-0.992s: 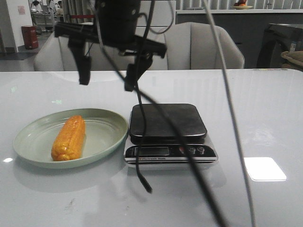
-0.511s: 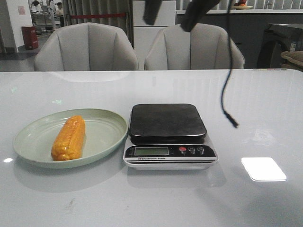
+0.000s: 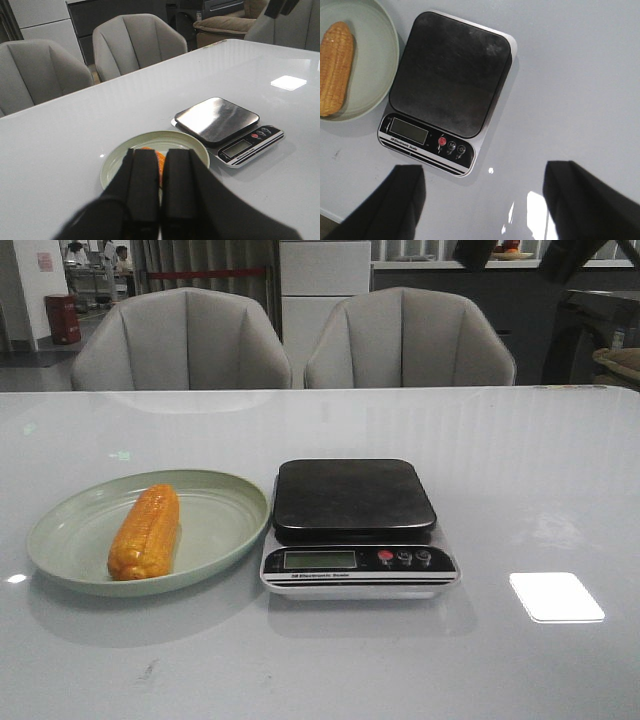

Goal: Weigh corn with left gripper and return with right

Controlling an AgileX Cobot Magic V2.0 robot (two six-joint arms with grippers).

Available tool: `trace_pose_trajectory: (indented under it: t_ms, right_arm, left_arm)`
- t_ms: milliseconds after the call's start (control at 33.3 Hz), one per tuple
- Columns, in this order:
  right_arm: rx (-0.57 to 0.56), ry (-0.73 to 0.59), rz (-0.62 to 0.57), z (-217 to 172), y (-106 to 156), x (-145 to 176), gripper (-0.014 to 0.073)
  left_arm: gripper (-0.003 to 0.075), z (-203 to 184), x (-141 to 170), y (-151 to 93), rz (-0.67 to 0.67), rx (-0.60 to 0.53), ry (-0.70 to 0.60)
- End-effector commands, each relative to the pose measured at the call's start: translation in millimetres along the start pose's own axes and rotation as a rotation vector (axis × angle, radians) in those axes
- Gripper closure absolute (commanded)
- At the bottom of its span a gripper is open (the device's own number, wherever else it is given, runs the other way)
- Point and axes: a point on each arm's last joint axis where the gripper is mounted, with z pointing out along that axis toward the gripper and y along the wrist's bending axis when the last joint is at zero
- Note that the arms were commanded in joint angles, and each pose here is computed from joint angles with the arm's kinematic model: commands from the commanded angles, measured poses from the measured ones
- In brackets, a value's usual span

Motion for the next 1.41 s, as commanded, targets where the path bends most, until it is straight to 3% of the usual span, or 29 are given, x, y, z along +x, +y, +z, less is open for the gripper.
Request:
trace_pose_trajectory:
  t_ms: [0,210,511,1022,1172,1383]
  right_arm:
    - [0.0,-0.198,-0.018,-43,5,14,0.0008]
    - [0.009,-0.343,-0.018,-71,8,62,0.0008]
    - [0.024,-0.536,-0.012,-82,6,133,0.0008]
    - [0.061,-1.043,-0.054,-84,-4,250,0.0008]
    - [0.078,-1.217,-0.05,-74,-10,271,0.0008]
    - [0.1,-1.285,-0.037,-54,-17,279,0.0011]
  left_arm:
    - [0.0605,-7,-14,1,0.001,-0.004,-0.122]
    - [0.0605,-7,-14,1,0.001,-0.004,-0.122]
    - [0.0605,-7,-14,1,0.001,-0.004,-0.122]
    - [0.0605,-7,-14,1,0.001,-0.004,-0.122]
    - [0.0605,-7,-14,1,0.003,0.033,-0.127]
    - [0.0605,-7,-14,1,0.003,0.033,-0.127]
